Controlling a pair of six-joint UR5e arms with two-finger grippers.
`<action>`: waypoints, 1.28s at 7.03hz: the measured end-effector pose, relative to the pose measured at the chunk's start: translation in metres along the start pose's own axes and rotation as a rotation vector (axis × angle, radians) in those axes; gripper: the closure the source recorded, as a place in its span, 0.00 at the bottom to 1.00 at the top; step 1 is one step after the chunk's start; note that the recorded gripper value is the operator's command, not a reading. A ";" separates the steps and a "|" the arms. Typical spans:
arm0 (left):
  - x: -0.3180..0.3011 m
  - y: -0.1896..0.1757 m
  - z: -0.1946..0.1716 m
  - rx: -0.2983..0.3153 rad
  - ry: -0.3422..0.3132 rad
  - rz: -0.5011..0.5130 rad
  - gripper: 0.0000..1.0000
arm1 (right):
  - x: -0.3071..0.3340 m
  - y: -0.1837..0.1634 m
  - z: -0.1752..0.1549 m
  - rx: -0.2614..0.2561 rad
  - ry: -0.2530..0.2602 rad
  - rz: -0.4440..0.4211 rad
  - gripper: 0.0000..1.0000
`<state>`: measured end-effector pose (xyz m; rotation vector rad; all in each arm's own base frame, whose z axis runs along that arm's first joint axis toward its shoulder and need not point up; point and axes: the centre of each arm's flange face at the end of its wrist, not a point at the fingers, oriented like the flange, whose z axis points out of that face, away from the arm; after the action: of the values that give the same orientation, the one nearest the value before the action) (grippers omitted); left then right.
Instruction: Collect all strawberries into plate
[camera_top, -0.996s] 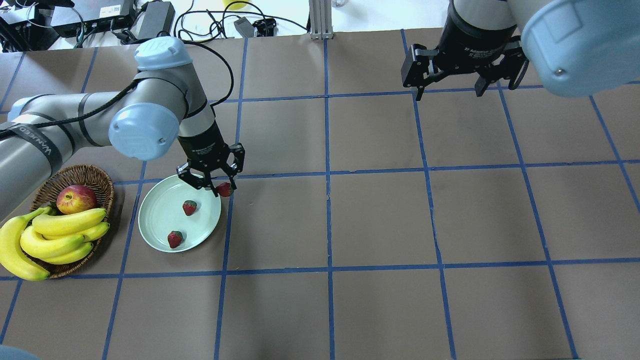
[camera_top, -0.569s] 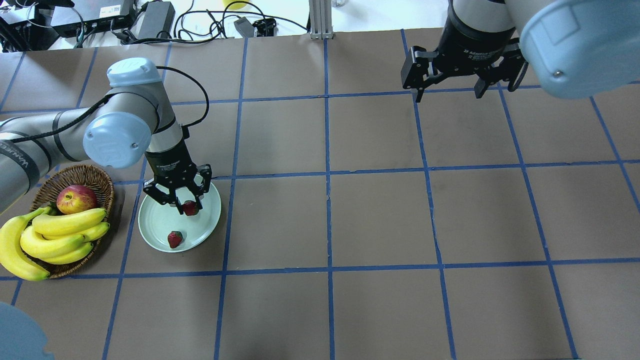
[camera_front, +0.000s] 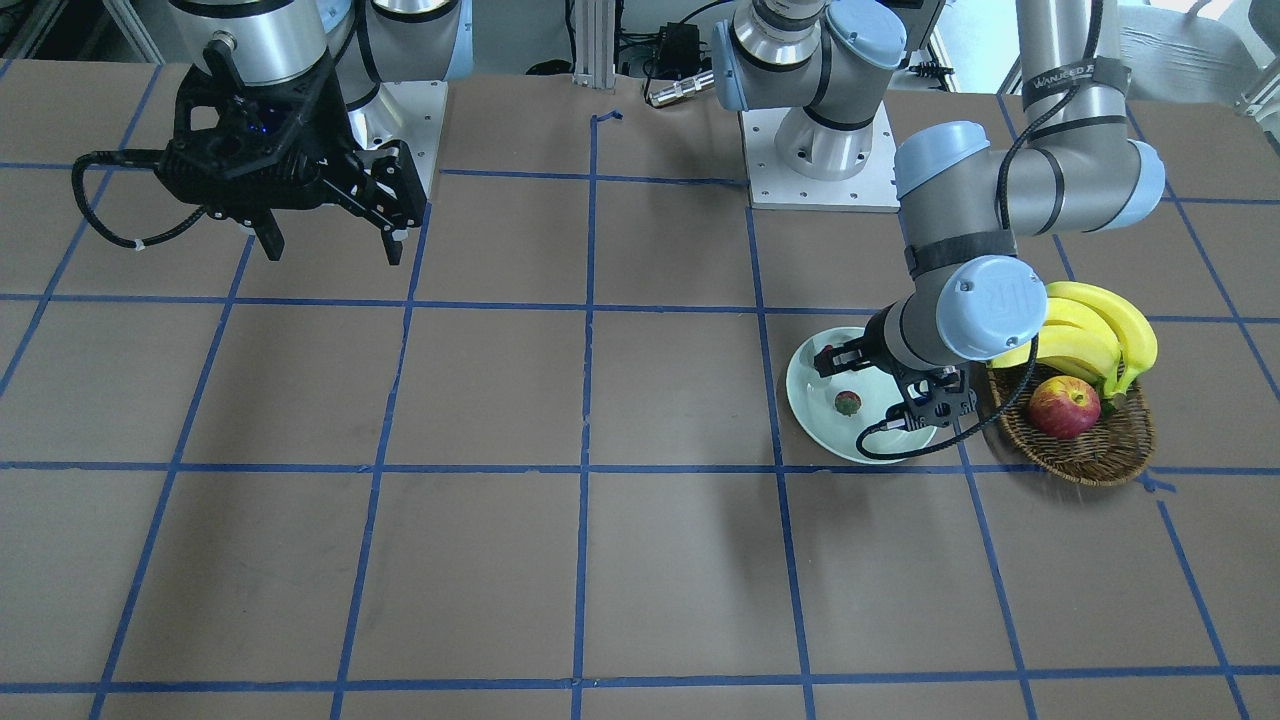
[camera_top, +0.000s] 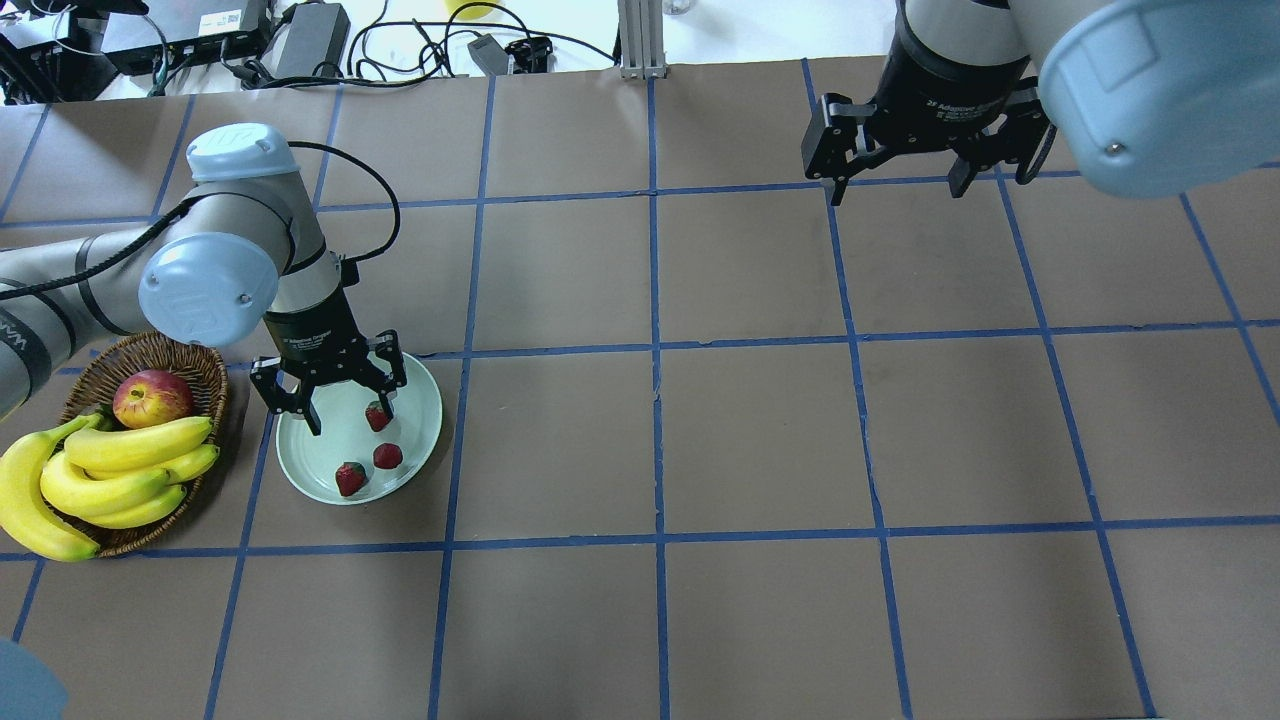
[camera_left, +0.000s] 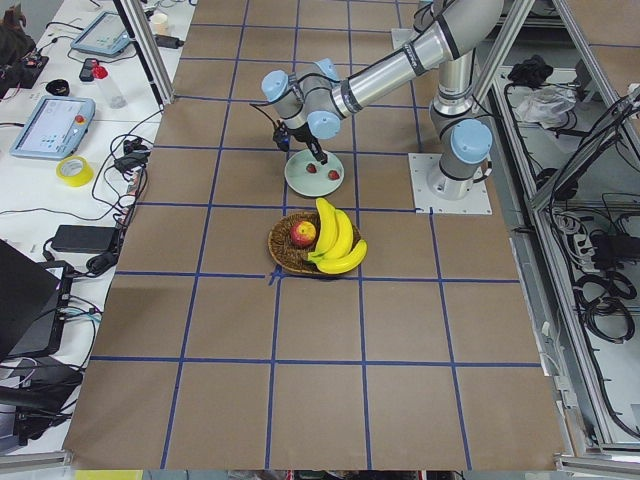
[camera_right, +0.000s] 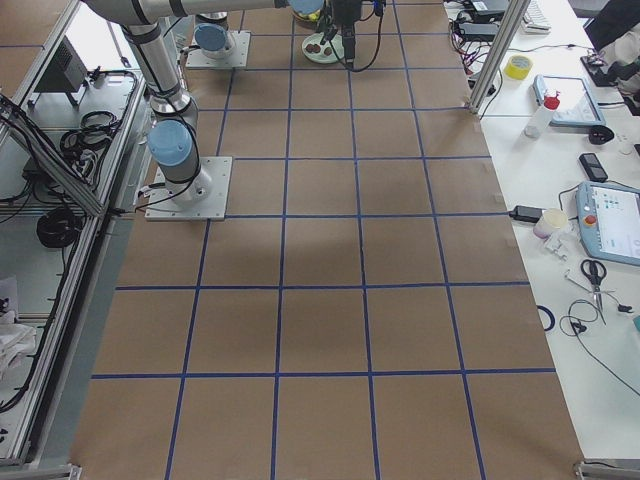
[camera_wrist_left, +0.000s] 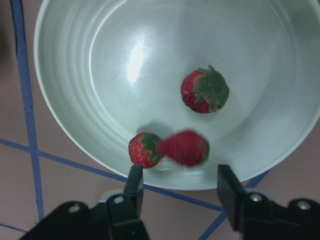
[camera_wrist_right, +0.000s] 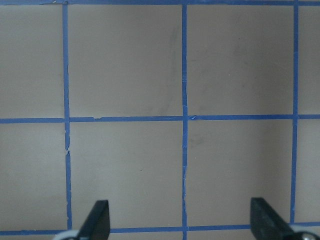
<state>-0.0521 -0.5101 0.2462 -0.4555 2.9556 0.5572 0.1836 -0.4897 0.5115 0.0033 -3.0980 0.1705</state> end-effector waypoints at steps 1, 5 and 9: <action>0.001 0.005 -0.033 0.049 0.008 0.006 0.00 | 0.000 0.000 0.000 0.000 0.000 0.000 0.00; 0.038 0.075 -0.192 0.272 0.121 0.081 0.00 | 0.000 0.000 0.000 -0.001 0.000 0.000 0.00; 0.032 0.143 -0.229 0.344 0.120 0.237 0.00 | 0.000 0.000 0.001 -0.002 0.000 0.000 0.00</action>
<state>-0.1358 -0.4767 0.5023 -0.1080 3.1501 0.0308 0.1836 -0.4896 0.5107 0.0034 -3.0979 0.1680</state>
